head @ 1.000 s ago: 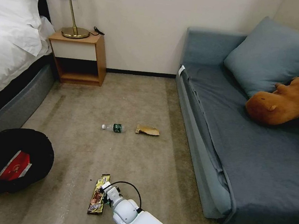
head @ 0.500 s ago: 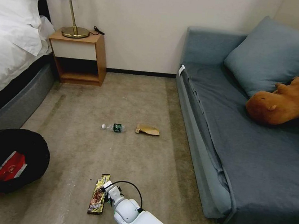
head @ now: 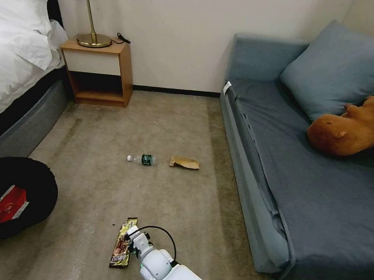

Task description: Pick up the trash bin, then pick up the garbage on the floor and place it into the trash bin.

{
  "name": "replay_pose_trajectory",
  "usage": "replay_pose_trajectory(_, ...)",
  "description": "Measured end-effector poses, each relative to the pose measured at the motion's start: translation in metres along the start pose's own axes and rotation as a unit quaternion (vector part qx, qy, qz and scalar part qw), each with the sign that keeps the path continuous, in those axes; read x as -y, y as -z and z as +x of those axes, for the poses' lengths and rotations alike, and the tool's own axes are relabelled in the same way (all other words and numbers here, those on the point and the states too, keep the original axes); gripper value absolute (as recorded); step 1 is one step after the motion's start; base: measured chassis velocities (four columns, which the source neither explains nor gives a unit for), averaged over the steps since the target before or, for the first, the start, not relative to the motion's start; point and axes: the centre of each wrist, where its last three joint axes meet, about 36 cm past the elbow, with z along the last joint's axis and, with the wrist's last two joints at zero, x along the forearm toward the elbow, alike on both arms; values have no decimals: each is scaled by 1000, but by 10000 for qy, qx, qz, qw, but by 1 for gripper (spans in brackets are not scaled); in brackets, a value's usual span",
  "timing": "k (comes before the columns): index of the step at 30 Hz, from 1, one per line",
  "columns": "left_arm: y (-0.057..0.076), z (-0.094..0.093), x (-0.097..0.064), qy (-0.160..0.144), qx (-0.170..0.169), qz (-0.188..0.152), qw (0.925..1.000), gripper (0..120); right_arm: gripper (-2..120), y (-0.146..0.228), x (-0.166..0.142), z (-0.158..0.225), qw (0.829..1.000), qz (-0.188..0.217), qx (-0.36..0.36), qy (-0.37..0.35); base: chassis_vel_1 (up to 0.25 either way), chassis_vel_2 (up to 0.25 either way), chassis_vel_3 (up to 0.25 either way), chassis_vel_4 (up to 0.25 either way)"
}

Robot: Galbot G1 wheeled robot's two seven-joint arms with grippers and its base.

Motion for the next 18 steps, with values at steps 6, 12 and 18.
replay_pose_trajectory(6,-5,-1,-6,17,-64,-76,9999,5,37,0,-2,0,9999,102,67,-1,0,0,0,0)
replay_pose_trajectory(12,-3,1,-10,-18,-39,-165,9999,5,62,-3,-2,-1,9998,170,60,-28,0,0,0,0)
replay_pose_trajectory(18,-4,1,-16,0,-35,-217,9998,5,85,-7,0,-2,9996,250,57,-76,0,0,0,0)
